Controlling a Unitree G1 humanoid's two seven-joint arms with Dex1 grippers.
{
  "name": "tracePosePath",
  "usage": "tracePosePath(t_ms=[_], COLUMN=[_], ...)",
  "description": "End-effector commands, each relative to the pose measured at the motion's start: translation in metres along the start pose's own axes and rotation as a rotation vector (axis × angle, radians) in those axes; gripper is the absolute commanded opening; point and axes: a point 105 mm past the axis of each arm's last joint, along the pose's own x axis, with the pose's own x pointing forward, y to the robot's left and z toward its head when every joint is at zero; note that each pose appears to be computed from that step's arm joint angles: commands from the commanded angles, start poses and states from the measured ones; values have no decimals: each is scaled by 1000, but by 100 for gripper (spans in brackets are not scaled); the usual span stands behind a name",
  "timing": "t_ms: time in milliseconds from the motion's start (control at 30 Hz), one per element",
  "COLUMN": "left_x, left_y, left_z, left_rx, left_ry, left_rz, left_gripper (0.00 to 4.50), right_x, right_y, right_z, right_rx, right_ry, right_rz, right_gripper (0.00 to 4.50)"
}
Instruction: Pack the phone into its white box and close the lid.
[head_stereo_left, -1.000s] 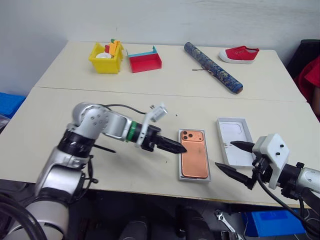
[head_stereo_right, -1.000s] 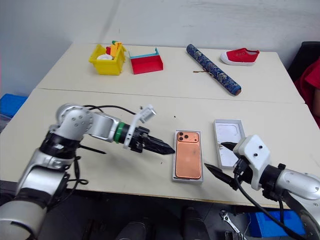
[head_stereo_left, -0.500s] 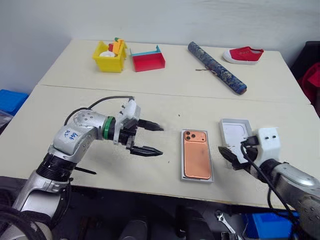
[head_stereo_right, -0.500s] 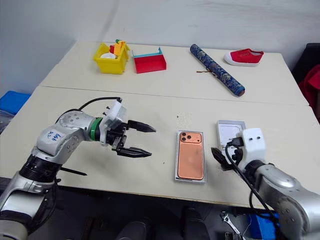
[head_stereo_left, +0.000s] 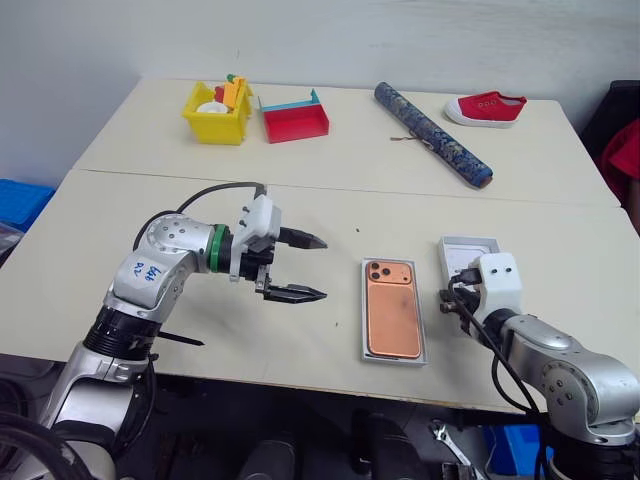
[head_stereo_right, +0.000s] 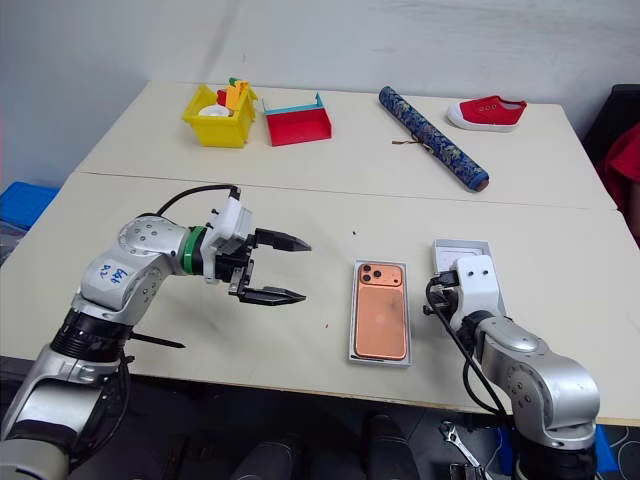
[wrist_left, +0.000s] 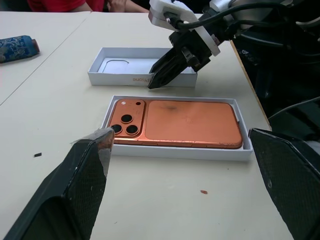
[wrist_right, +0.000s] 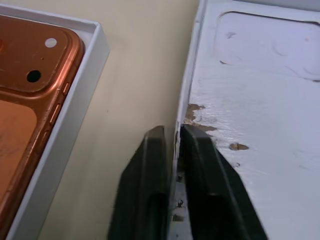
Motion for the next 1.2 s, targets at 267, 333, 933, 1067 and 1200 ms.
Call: tracePosePath(t_ms=[267,333,933,1067,1200], left_x=[-7,-10,-27,-31,-33], left_y=[2,3,6,6,4], left_z=[-10,-14,-18,-18,-18], left_rx=[12,8,-2,-11,-19], left_ry=[41,55,103,108,117], left_rz=[37,44,91,109,123], left_gripper=[450,450,450,450,450], right_x=[-27,-39,-73,-62,-42], right_y=[24,44,153,157,154], right_z=[40,52,79,75,66], right_rx=[55,103,932,1051,1153], right_ry=[-153,-187,-105,-73,-17], right_rz=[174,334,1069,1079,1046], right_gripper=[1,1,1,1,1])
